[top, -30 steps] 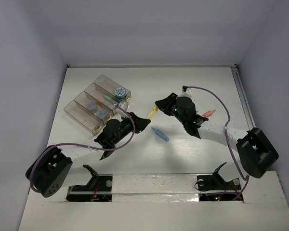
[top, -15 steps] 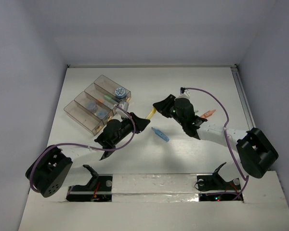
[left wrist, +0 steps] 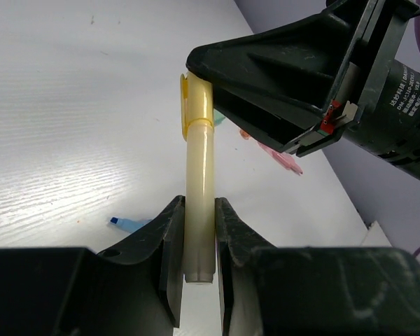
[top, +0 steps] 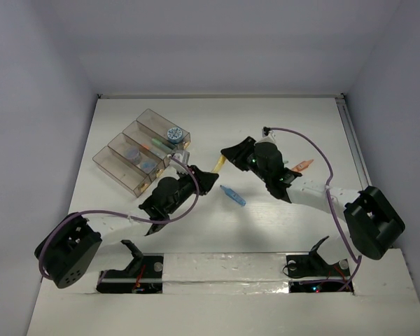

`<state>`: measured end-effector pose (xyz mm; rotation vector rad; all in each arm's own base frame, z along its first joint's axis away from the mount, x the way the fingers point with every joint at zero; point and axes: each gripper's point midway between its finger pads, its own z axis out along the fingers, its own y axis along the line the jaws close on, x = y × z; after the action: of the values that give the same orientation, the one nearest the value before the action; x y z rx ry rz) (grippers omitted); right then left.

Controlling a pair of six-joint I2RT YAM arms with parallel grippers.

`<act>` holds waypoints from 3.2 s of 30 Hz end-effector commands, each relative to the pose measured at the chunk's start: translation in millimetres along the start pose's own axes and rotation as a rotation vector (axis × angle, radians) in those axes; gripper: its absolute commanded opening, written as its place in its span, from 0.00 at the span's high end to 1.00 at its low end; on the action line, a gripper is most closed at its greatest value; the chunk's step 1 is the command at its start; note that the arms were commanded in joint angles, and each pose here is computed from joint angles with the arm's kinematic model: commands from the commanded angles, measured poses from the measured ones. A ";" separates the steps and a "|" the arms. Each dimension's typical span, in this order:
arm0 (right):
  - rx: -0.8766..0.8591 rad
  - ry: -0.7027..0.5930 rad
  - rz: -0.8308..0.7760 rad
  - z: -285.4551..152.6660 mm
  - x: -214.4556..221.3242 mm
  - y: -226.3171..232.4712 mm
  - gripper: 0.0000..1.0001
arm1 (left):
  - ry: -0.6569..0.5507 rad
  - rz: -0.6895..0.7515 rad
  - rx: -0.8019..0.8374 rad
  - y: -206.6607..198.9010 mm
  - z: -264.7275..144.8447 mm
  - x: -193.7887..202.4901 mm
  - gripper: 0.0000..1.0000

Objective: Sort the stationery into containers
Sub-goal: Close the pen in the storage box, then place the pen in the storage box.

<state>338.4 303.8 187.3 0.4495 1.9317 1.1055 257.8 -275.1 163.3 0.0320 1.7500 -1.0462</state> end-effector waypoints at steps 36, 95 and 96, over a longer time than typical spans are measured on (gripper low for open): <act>-0.073 0.244 -0.158 -53.2 101.7 24.4 1.00 | -0.284 0.129 -0.017 -51.8 11.6 -93.5 1.00; 0.085 0.056 -0.302 -130.5 49.1 -14.7 0.51 | -0.285 -0.097 -0.546 121.0 21.4 -186.4 1.00; 0.081 0.054 -0.306 -133.1 48.0 -15.7 0.50 | -0.287 -0.114 -0.576 133.7 17.8 -189.2 1.00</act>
<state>203.6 277.1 190.0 0.1679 2.0193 0.9470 413.6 -130.2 223.0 -0.4800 1.7100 -0.5330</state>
